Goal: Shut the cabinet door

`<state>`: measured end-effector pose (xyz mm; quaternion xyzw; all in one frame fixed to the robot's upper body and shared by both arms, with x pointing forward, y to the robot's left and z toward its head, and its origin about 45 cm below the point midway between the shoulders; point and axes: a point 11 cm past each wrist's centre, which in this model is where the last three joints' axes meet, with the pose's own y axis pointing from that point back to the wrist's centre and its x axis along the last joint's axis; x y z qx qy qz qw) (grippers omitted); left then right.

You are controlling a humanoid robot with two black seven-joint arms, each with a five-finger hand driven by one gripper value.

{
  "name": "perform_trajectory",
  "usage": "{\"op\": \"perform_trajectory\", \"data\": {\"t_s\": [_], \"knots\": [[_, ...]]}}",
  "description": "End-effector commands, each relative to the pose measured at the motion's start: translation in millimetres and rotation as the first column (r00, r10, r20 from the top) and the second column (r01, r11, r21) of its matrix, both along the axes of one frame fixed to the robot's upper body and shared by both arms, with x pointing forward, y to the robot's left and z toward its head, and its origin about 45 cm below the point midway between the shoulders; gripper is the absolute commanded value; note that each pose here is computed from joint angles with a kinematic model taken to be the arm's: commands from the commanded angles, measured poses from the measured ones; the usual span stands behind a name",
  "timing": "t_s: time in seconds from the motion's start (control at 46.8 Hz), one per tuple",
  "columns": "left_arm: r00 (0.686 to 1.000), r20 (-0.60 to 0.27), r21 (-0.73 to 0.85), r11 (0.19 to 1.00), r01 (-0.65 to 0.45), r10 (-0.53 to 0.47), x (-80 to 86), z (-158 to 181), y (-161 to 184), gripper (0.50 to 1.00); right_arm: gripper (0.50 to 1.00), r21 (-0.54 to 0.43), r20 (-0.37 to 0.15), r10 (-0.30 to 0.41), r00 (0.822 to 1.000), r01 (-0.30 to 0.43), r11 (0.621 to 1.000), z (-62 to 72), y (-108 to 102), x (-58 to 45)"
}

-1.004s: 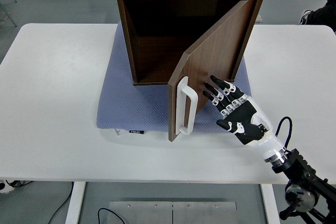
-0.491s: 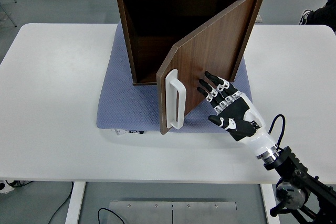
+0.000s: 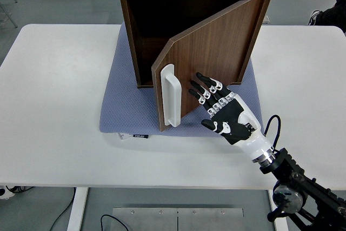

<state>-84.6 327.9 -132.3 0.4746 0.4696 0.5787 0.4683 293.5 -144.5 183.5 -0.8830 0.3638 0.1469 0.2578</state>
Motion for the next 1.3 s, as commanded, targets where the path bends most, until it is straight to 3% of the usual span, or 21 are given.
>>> {"op": "perform_trajectory", "data": {"t_s": [0.0, 0.662, 0.962, 1.282], "knots": [[1.0, 0.0, 0.0, 1.0, 0.0, 0.0, 0.0, 0, 0, 1.0, 1.0, -0.015, 0.007, -0.004, 1.0, 0.004, 1.0, 0.6, 4, 1.1], [1.0, 0.0, 0.0, 1.0, 0.0, 0.0, 0.0, 0, 0, 1.0, 1.0, -0.004, 0.048, 0.017, 0.999, -0.017, 1.0, 16.2, 28, 9.1], [1.0, 0.0, 0.0, 1.0, 0.0, 0.0, 0.0, 0, 0, 1.0, 1.0, -0.031, 0.049, 0.061, 0.997, -0.06, 0.998, 11.4, 39, 1.4], [1.0, 0.0, 0.0, 1.0, 0.0, 0.0, 0.0, 0, 0, 1.0, 1.0, -0.034, 0.061, 0.035, 0.998, -0.033, 0.999, 16.6, 45, 8.3]]}}
